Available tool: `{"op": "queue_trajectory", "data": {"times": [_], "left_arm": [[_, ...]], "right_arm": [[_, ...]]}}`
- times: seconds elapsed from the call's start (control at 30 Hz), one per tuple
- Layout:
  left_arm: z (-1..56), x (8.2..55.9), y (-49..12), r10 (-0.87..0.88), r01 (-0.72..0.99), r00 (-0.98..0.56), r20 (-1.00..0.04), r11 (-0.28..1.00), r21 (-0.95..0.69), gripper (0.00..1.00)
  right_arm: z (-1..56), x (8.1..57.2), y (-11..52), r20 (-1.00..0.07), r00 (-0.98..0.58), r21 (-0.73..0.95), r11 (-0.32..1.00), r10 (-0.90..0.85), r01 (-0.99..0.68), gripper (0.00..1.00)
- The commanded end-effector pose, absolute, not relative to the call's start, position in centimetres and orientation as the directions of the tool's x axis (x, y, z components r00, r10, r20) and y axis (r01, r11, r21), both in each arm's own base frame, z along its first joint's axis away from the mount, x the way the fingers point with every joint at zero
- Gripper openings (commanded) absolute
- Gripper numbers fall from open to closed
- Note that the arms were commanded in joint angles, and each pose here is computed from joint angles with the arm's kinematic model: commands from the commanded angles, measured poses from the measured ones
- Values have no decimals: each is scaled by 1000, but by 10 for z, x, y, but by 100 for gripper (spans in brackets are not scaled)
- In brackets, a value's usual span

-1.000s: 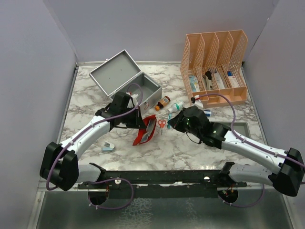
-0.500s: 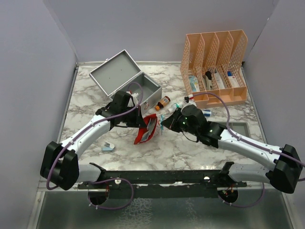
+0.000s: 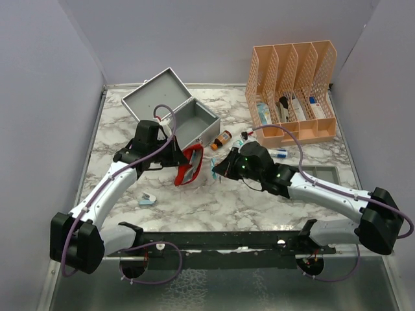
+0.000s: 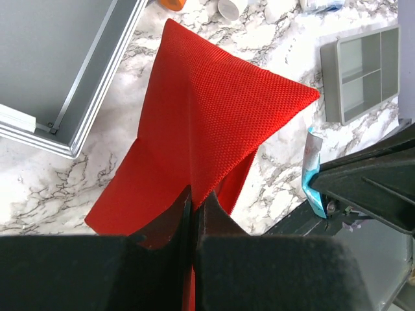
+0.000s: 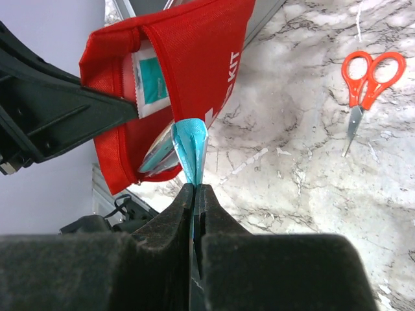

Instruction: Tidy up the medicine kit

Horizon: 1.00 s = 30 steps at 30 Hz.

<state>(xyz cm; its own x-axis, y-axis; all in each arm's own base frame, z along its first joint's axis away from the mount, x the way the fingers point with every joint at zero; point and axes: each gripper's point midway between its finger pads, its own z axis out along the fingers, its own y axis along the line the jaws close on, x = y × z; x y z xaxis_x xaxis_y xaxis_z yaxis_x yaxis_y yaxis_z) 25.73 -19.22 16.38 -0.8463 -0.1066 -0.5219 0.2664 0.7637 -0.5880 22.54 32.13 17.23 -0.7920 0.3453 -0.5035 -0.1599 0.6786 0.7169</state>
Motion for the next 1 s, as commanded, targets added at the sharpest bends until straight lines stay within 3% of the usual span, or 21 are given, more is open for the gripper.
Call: {"op": "queue_trajectory", "data": {"times": [0.0, 0.37, 0.83, 0.87, 0.9, 0.93, 0.97], "left_arm": [[166, 251, -190, -114, 278, -839, -532, 750, -600, 0], [151, 240, -187, -109, 259, -855, -507, 757, -600, 0], [152, 236, -185, -111, 264, -851, -514, 755, -600, 0], [173, 260, -193, -139, 346, -772, -620, 727, -594, 0], [173, 255, -195, -214, 247, -815, -538, 711, -658, 0], [182, 253, -204, -421, -14, -852, -311, 612, -790, 0], [184, 254, -205, -447, -46, -849, -281, 593, -804, 24]], "right_arm": [[190, 226, 342, -520, -790, 740, 634, 325, -227, 2], [205, 224, 388, -538, -778, 744, 617, 326, -256, 1], [162, 224, 402, -498, -782, 718, 684, 376, -129, 1], [159, 224, 404, -494, -785, 717, 686, 374, -123, 1], [156, 224, 405, -489, -789, 716, 688, 373, -119, 1], [154, 224, 407, -484, -792, 716, 689, 372, -113, 1], [152, 224, 408, -479, -795, 714, 692, 372, -107, 1]]}}
